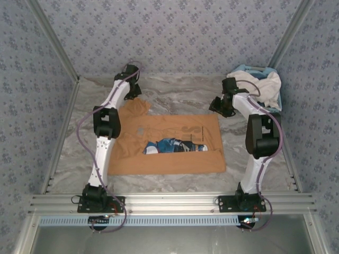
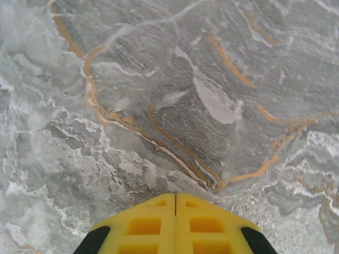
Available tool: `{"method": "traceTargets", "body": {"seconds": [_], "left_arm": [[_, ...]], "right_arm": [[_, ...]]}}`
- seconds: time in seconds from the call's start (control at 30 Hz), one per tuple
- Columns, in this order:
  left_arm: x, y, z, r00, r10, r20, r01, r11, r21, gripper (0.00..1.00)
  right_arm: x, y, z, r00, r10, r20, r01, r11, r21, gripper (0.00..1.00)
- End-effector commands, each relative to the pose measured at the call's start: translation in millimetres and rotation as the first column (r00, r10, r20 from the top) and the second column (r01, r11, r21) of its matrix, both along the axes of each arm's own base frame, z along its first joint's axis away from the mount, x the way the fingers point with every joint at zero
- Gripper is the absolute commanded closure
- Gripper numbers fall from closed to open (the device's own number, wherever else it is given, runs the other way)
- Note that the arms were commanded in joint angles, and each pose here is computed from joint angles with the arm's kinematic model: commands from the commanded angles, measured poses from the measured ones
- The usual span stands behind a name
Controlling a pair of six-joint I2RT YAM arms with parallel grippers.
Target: Fold and stack the t-shirts
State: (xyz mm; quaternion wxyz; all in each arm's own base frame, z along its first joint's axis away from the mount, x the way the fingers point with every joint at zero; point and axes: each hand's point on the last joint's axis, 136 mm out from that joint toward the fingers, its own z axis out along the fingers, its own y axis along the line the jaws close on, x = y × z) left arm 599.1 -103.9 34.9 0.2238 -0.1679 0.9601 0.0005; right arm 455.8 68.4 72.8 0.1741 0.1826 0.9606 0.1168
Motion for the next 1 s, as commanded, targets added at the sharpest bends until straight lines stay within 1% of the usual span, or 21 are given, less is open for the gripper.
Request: {"method": "traceTargets", "body": {"seconds": [0.0, 0.1, 0.27, 0.37, 0.53, 0.63, 0.8, 0.97], "left_arm": [[-15.1, -5.1, -1.4, 0.998, 0.003, -0.062, -0.003, 1.000, -0.003, 1.00], [-13.5, -6.6, 18.4, 0.999, 0.000, -0.032, -0.001, 1.000, -0.017, 1.00], [-13.4, -10.6, 36.1, 1.000, -0.019, -0.014, 0.018, 0.997, -0.068, 1.00], [-13.4, -12.5, 45.3, 1.000, -0.024, -0.004, 0.024, 0.995, -0.097, 1.00], [-12.6, -14.1, 60.4, 0.999, -0.031, 0.019, 0.033, 0.991, -0.128, 1.00], [-13.2, -17.1, 67.7, 0.999, -0.040, 0.028, 0.043, 0.988, -0.145, 1.00], [-18.5, -15.7, 80.3, 0.998, -0.051, 0.030, 0.055, 0.989, -0.138, 1.00], [-27.0, -9.8, 96.0, 0.998, -0.050, 0.028, 0.053, 0.992, -0.117, 1.00]], "right_arm": [[3.9, -10.1, -11.6, 0.999, -0.032, -0.030, 0.029, 0.996, -0.082, 0.51], [13.0, -9.9, -19.6, 0.999, -0.034, -0.033, 0.030, 0.995, -0.094, 0.51], [23.4, -6.1, -37.5, 0.998, -0.025, -0.064, 0.019, 0.996, -0.092, 0.57], [21.8, -4.1, -45.9, 0.995, -0.020, -0.096, 0.011, 0.995, -0.095, 0.62], [15.8, -5.8, -54.3, 0.990, -0.024, -0.137, 0.009, 0.994, -0.106, 0.65], [15.8, -5.1, -54.1, 0.990, -0.025, -0.136, 0.010, 0.994, -0.105, 0.73], [21.4, -4.6, -42.2, 0.994, -0.023, -0.106, 0.012, 0.994, -0.107, 1.00], [26.0, -2.6, -18.5, 0.999, 0.002, -0.048, -0.008, 0.992, -0.123, 1.00]]}}
